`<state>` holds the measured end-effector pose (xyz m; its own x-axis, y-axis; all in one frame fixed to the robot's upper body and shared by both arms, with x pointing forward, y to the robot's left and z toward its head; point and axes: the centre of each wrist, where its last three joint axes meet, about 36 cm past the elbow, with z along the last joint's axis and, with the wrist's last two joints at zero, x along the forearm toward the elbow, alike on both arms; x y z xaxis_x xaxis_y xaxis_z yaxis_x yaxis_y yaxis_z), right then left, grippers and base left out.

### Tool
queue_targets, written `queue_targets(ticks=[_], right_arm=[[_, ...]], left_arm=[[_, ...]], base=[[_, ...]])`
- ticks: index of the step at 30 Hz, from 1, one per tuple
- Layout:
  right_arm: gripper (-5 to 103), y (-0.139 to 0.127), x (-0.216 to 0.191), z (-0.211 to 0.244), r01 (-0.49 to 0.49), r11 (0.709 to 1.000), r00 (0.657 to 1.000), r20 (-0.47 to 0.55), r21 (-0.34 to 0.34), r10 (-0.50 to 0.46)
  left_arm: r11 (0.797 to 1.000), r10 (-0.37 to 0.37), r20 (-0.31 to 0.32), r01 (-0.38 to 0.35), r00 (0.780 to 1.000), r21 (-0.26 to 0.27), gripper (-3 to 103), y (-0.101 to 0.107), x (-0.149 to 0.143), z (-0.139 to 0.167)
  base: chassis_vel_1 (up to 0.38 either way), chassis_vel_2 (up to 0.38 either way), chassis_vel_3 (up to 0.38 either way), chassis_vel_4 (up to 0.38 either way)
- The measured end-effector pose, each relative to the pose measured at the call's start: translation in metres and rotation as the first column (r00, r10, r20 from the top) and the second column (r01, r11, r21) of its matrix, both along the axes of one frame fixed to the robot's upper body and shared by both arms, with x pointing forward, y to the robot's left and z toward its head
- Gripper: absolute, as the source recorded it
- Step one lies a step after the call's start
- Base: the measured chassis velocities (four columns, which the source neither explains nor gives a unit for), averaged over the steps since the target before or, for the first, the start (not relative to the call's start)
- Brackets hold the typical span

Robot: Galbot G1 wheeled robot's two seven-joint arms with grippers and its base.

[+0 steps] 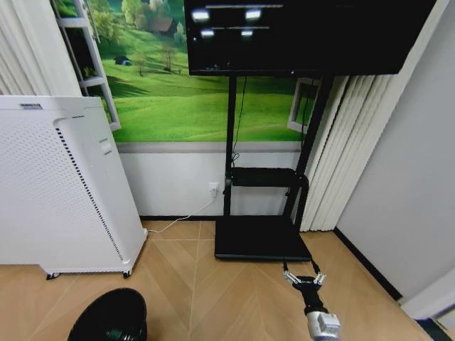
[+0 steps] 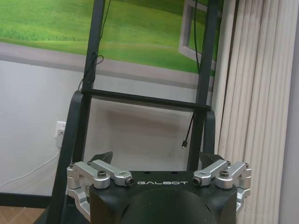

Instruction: Pick up the trash bin and place the garbage on the floor into it.

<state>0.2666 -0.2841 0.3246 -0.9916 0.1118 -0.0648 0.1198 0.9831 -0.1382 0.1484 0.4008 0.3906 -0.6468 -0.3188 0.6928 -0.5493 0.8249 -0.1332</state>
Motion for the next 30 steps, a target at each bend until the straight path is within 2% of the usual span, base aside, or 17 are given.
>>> queue_targets(ticks=[5,15,20,26,30], right_arm=[[100,-0.004,0.010,-0.002,-0.003,1.000,1.000,0.029,0.002,0.003],[100,-0.009,0.025,-0.006,0.009,1.000,0.999,0.045,0.015,-0.009],[100,-0.009,0.032,-0.010,0.010,1.000,0.999,0.046,0.021,-0.011],[100,-0.004,0.037,-0.020,0.014,0.999,0.999,0.043,0.039,-0.015],[100,-0.004,0.037,-0.025,0.016,0.999,0.999,0.042,0.045,-0.018]], left_arm=[[1.000,-0.007,-0.049,0.007,0.999,0.004,3,-0.012,-0.014,-0.015],[1.000,0.019,-0.118,-0.018,0.993,0.012,3,-0.021,-0.041,-0.029],[0.999,0.037,-0.130,-0.033,0.991,0.034,3,-0.014,-0.060,-0.025],[0.995,0.067,-0.126,-0.056,0.990,0.087,3,0.007,-0.086,-0.012],[0.992,0.085,-0.119,-0.073,0.989,0.100,3,0.016,-0.088,-0.015]], base=[[0.094,0.089,-0.088,-0.103],[-0.012,-0.004,0.006,0.006],[0.000,0.000,0.000,0.000],[0.000,0.000,0.000,0.000],[0.000,0.000,0.000,0.000]])
